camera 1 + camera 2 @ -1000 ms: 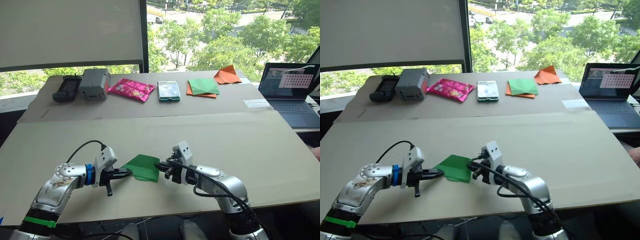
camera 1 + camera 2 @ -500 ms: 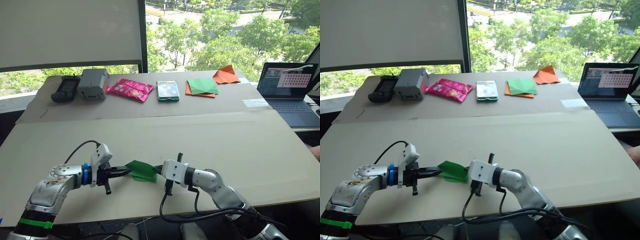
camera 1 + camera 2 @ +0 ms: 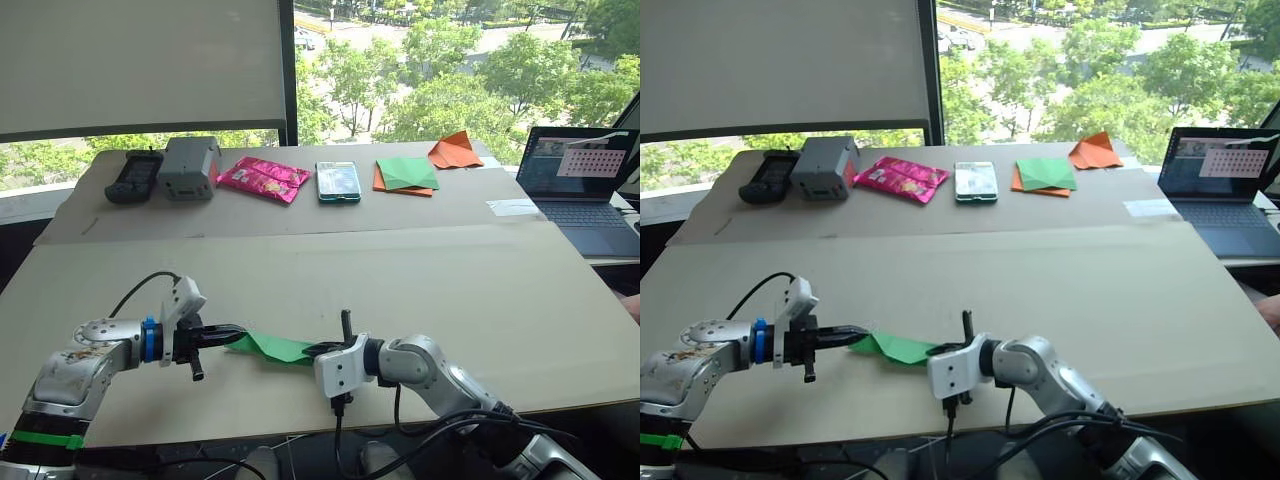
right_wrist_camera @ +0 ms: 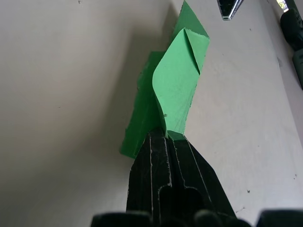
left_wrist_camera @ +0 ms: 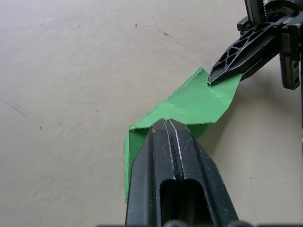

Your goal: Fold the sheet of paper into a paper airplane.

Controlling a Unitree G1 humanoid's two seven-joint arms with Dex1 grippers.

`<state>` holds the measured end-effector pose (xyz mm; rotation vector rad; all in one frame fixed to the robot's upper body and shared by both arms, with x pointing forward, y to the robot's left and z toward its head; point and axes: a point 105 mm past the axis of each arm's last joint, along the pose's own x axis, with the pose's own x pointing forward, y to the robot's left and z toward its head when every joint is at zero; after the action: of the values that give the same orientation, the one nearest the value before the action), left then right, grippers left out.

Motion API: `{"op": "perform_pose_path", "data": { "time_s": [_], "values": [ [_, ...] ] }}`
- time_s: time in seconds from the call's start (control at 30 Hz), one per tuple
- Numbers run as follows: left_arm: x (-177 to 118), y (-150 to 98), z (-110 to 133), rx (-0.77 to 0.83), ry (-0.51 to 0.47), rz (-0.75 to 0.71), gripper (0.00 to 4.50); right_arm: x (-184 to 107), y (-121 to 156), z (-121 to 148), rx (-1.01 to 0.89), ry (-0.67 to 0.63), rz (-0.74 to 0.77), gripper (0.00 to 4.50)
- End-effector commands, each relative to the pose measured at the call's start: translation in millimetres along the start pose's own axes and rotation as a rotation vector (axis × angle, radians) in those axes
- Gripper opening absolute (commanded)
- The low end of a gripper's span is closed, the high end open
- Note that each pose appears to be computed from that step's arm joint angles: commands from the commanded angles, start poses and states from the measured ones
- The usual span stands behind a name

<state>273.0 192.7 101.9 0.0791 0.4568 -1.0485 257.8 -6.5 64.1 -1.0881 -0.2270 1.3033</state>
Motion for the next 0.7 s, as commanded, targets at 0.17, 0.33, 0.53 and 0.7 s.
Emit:
{"op": "perform_pose_path", "data": {
  "time_s": [0.17, 0.33, 0.53, 0.7],
  "values": [
    [20.0, -9.1, -6.0, 0.073, 0.037, -0.03, 0.0, 0.9, -1.1, -1.0, 0.01, 0.01, 0.005, 0.02],
    [24.0, -3.4, -20.9, 0.11, 0.094, -0.008, 0.0, -0.6, -0.8, -2.4, 0.04, 0.018, 0.012, 0.02],
    [27.8, -3.0, -27.7, 0.146, 0.131, -0.024, 0.0, -3.5, -6.4, -1.1, 0.063, 0.016, 0.001, 0.88],
    [29.2, -1.1, -33.1, 0.157, 0.148, -0.023, 0.0, -14.5, -16.8, 1.3, 0.136, 0.002, -0.04, 1.78]
  ]
}}
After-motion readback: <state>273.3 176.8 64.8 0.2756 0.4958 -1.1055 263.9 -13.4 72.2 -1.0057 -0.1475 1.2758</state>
